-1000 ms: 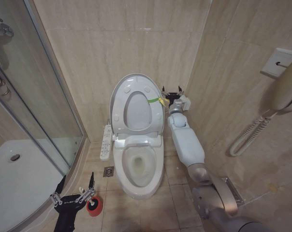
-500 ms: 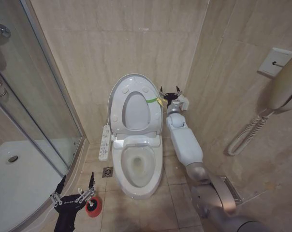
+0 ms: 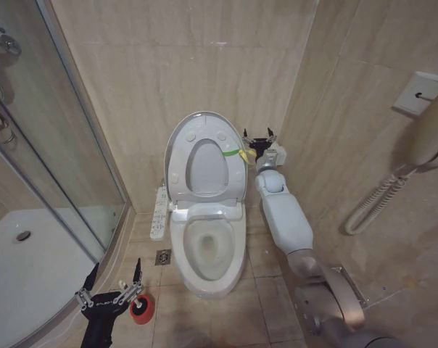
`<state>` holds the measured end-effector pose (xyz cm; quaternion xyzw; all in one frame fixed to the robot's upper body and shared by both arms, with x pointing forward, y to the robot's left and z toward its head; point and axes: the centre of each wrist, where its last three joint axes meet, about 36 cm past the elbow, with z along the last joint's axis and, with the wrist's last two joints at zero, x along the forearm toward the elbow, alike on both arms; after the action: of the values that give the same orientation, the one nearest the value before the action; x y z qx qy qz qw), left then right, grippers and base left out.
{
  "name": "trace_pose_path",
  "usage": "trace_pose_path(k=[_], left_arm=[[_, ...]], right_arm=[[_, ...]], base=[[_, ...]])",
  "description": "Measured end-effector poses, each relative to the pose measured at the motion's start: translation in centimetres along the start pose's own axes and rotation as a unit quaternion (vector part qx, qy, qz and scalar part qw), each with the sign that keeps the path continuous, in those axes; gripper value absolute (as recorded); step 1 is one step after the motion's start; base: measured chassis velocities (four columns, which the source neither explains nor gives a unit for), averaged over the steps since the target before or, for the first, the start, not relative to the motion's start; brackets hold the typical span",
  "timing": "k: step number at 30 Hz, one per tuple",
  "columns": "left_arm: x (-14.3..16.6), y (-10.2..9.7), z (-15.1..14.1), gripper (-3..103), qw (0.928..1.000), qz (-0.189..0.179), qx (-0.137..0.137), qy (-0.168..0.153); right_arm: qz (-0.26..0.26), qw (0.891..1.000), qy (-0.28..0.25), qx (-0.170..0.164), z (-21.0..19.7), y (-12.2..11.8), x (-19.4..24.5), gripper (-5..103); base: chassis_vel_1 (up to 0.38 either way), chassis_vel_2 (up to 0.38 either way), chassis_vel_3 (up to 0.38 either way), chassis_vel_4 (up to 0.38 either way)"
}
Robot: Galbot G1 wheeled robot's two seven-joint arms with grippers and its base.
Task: Open the toilet lid, clean the toilet bowl with a toilet brush, close the toilet lid, and flush.
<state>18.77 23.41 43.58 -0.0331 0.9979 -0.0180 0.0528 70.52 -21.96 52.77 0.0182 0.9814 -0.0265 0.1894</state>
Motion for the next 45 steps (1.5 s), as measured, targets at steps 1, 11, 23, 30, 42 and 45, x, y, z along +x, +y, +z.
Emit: trace_pose_path(k=[1, 11, 23, 30, 42, 45], left_arm=[[0.0, 0.0, 0.0, 100, 1.0000, 0.000, 0.000, 0.000], [0.0, 0.0, 0.0, 100, 1.0000, 0.000, 0.000, 0.000], [0.0, 0.0, 0.0, 100, 1.0000, 0.000, 0.000, 0.000], [0.0, 0.0, 0.0, 100, 1.0000, 0.000, 0.000, 0.000], [0.0, 0.0, 0.0, 100, 1.0000, 0.000, 0.000, 0.000], [0.0, 0.0, 0.0, 100, 1.0000, 0.000, 0.000, 0.000]], right_arm=[[0.000, 1.000, -0.001, 0.000, -0.1, -0.1, 0.0, 100], [0.001, 1.000, -0.002, -0.002, 0.0, -0.1, 0.1, 100], [0.015, 1.000, -0.001, 0.000, 0.6, -0.9, 0.5, 100], [-0.003, 1.000, 0.003, -0.005, 1.4, -2.2, 2.9, 100], [-0.072, 0.996, 0.012, -0.054, 0.6, -4.1, 8.4, 100], [-0.089, 0.994, 0.013, -0.058, 0.0, -4.5, 10.3, 100]], base=[[0.000, 0.000, 0.000, 0.000], [-0.027, 0.020, 0.034, -0.028], [-0.105, 0.121, 0.117, -0.097], [-0.003, 0.019, 0.005, -0.010], [0.005, -0.010, -0.005, 0.004], [0.000, 0.000, 0.000, 0.000]])
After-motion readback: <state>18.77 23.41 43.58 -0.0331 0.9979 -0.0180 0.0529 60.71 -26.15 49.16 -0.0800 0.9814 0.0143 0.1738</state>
